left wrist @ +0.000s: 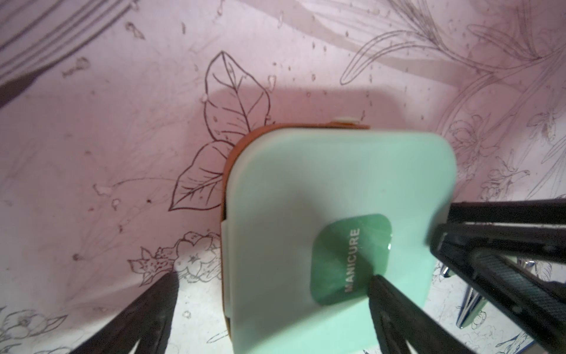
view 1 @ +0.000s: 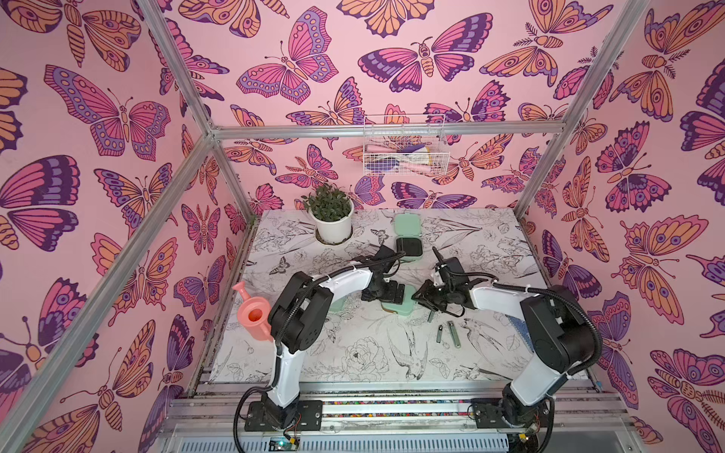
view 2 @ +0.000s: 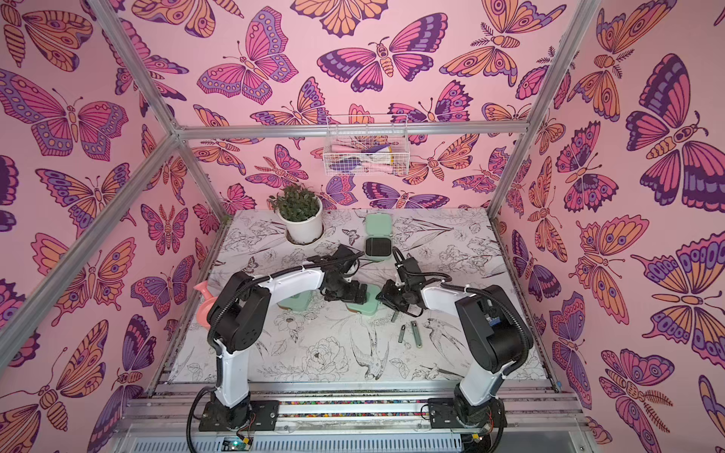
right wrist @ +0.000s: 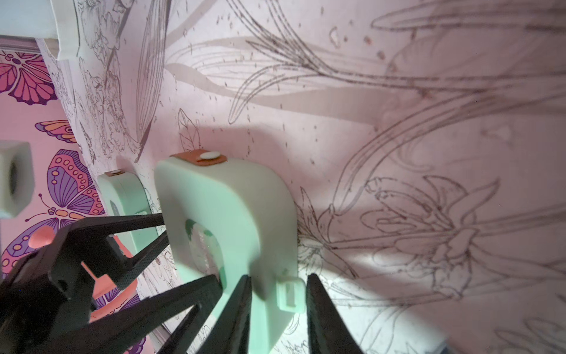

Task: Organize nail clipper sets
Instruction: Close the storage box at the center of the board.

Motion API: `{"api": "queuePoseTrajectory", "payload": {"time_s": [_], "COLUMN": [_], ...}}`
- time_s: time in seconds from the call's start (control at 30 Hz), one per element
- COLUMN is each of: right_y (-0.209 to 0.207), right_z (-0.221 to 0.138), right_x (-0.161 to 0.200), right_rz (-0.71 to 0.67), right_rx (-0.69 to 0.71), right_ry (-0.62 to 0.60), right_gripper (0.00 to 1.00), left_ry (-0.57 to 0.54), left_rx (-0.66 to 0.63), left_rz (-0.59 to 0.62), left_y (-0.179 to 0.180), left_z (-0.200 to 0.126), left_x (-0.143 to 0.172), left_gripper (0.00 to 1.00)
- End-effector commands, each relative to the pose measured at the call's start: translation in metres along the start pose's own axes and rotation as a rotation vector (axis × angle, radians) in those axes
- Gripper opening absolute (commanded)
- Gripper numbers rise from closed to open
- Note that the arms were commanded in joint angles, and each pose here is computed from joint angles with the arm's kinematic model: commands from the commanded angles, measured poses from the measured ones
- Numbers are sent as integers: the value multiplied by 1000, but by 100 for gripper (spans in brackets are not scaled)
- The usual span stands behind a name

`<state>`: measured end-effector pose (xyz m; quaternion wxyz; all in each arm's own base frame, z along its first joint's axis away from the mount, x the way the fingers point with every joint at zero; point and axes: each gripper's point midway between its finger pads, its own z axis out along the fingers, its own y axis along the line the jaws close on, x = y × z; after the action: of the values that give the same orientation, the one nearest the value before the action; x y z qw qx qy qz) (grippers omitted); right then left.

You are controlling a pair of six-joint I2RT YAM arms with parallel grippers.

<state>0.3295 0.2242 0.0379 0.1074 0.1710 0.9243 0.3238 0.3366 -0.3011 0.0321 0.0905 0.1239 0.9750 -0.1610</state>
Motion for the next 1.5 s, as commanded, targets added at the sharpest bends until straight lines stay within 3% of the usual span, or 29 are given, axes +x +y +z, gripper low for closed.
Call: {"api": "queuePoseTrajectory", "payload": {"time_s": [0.0, 0.3, 1.1, 1.47], "right_y": [12, 20, 10, 6], "right_z": [-8, -30, 8, -24], "right_x": [-4, -6, 0, -4], "right_rz": [-5, -59, -39, -126], "right_rx": [-7, 33, 59, 190], "right_ry": [-19, -57, -3, -45], "right_gripper": [32, 36, 37, 40], "left_ry": [129, 122, 123, 122], "left_rx": [-81, -74, -69, -74], "left_rz": [-27, -27, -29, -29], "left_y": [24, 22, 22, 23], "left_z": [18, 16, 14, 13], "left_x": [36, 34, 36, 37], "left_gripper": [97, 97, 97, 97]}}
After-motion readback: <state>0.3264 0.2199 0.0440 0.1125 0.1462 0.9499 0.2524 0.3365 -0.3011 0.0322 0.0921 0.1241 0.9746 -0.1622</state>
